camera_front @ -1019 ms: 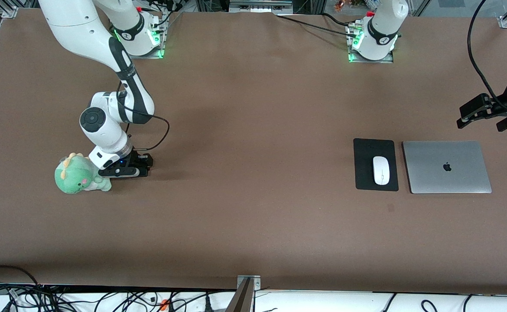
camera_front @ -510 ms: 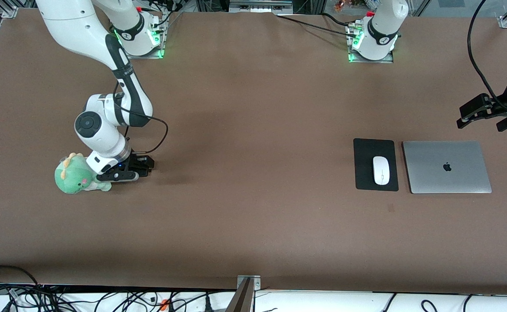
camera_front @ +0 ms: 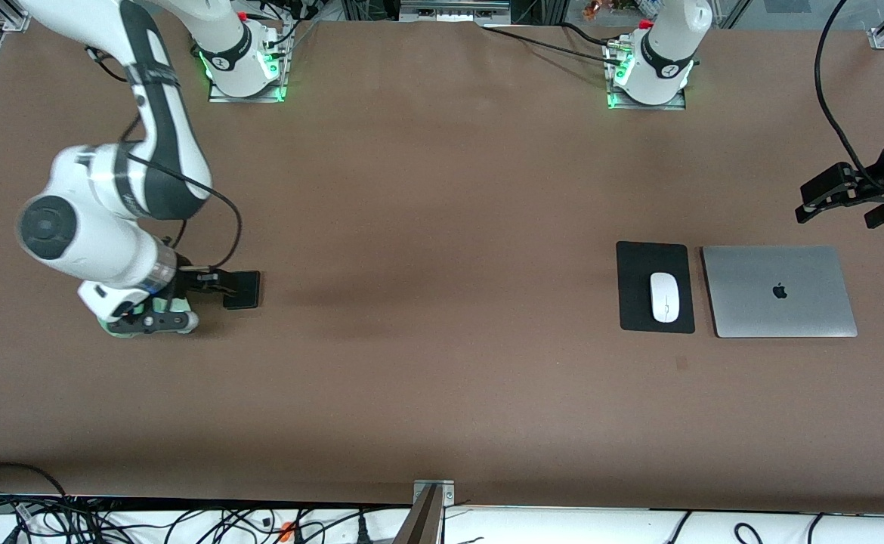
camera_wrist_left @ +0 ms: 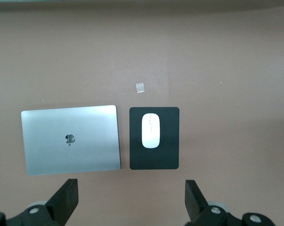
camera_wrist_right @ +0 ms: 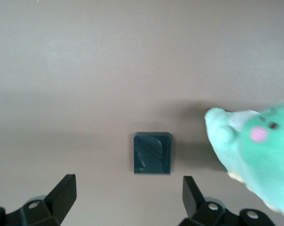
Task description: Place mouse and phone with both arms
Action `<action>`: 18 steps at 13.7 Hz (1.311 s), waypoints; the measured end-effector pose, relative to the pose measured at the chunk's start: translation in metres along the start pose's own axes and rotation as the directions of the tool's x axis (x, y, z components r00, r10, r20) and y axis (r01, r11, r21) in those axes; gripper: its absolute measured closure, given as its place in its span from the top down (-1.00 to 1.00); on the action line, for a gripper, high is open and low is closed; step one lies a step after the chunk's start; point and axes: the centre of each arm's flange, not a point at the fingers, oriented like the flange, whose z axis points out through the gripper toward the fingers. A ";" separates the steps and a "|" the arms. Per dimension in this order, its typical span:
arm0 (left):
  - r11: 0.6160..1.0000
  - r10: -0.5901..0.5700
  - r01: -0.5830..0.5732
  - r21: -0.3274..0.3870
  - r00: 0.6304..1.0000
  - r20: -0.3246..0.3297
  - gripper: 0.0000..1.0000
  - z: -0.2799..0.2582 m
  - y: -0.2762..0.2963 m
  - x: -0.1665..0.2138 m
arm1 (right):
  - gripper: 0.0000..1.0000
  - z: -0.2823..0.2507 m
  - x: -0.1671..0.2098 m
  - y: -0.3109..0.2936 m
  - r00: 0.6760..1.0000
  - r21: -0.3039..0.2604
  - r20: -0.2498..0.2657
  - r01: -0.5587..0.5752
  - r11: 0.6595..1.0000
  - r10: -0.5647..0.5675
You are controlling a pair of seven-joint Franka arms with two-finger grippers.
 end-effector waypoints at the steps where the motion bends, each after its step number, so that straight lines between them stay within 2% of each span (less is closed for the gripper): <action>1: 1.000 0.001 -0.001 0.000 1.000 0.001 1.00 0.000 0.001 0.000 | 1.00 -0.023 -0.003 0.006 1.000 0.003 0.020 -0.005 1.000 0.005; 3: 1.000 0.003 -0.003 0.000 1.000 0.000 1.00 -0.001 0.001 0.000 | 1.00 -0.068 -0.012 0.016 0.999 0.010 0.047 -0.015 1.000 0.015; 7: 1.000 0.003 -0.003 0.000 1.000 0.001 1.00 -0.002 0.002 0.000 | 1.00 -0.137 -0.034 0.035 0.998 0.024 0.057 -0.037 0.999 0.035; 12: 1.000 0.003 -0.003 -0.001 1.000 0.003 1.00 -0.001 0.002 0.000 | 1.00 -0.172 -0.050 0.044 0.998 0.000 0.046 -0.035 0.999 0.035; 18: 1.000 0.007 -0.007 -0.001 1.000 0.006 1.00 -0.001 0.004 -0.001 | 1.00 -0.216 -0.081 0.059 1.000 0.003 0.022 -0.013 1.000 0.013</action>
